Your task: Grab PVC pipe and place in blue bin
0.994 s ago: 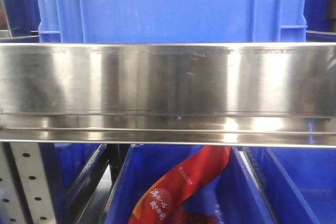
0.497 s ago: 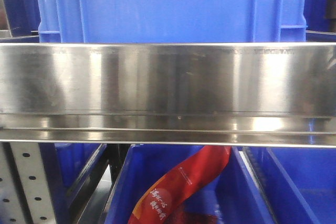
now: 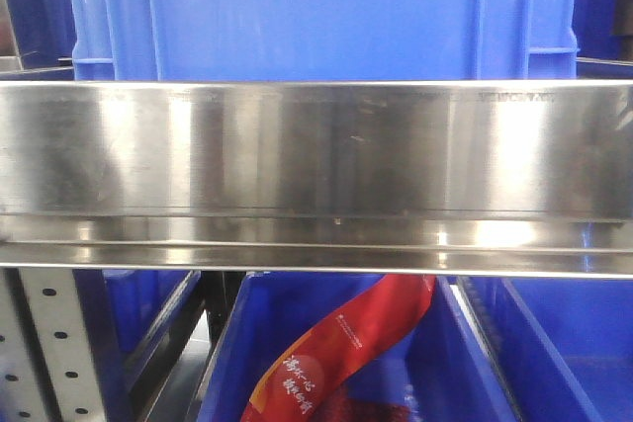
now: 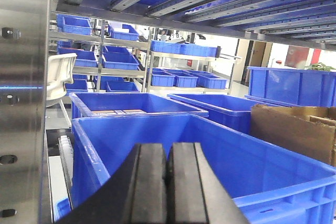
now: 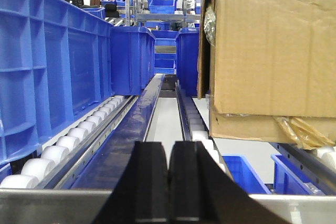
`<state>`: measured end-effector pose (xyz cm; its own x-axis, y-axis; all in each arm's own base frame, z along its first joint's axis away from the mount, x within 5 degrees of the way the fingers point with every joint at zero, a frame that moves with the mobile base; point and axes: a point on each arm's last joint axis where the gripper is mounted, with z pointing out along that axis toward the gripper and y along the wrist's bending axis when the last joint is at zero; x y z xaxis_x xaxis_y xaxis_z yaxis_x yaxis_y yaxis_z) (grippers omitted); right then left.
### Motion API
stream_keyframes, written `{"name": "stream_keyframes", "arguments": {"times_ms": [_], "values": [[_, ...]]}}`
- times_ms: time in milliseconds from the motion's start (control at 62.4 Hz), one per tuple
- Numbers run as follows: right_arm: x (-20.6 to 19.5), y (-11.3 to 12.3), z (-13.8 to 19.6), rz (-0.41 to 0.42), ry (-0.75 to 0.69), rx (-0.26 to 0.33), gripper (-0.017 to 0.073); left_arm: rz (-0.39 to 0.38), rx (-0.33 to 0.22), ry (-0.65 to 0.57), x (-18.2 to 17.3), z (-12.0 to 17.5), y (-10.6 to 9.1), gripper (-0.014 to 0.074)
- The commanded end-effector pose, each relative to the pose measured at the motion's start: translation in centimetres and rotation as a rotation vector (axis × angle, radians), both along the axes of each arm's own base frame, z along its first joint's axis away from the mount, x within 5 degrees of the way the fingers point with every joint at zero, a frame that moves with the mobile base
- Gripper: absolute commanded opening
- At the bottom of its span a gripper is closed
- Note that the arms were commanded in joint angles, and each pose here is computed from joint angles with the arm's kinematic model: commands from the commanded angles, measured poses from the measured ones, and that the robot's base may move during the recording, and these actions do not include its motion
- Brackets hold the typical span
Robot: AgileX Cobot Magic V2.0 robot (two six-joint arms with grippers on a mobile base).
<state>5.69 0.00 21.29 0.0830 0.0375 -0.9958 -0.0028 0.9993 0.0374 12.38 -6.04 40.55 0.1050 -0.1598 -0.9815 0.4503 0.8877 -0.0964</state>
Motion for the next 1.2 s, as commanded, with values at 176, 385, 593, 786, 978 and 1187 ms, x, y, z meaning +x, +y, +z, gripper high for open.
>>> {"name": "stream_keyframes", "arguments": {"times_ms": [176, 385, 593, 786, 978, 1187], "values": [[-0.1, 0.0, 0.3, -0.008, -0.035, -0.013, -0.0169, 0.063, 0.041, -0.018, -0.5, -1.2, 1.1, -0.0111], [-0.1, 0.0, 0.3, -0.008, -0.035, -0.013, -0.0169, 0.218, 0.080, 0.019, -1.4, -4.8, 3.3, -0.0111], [-0.1, 0.0, 0.3, -0.008, -0.035, -0.013, -0.0169, 0.336, 0.085, 0.042, -3.4, -9.0, 4.9, -0.0111], [-0.1, 0.0, 0.3, -0.008, -0.035, -0.013, -0.0169, 0.409, 0.100, 0.039, -5.4, -13.5, 5.7, -0.0111], [-0.1, 0.0, 0.3, -0.008, -0.035, -0.013, -0.0169, 0.428, 0.102, 0.008, -6.9, -17.7, 5.8, -0.0111], [-0.1, 0.0, 0.3, -0.008, -0.035, -0.013, -0.0169, 0.417, 0.099, 0.056, -6.8, -19.2, 5.8, -0.0111]]}}
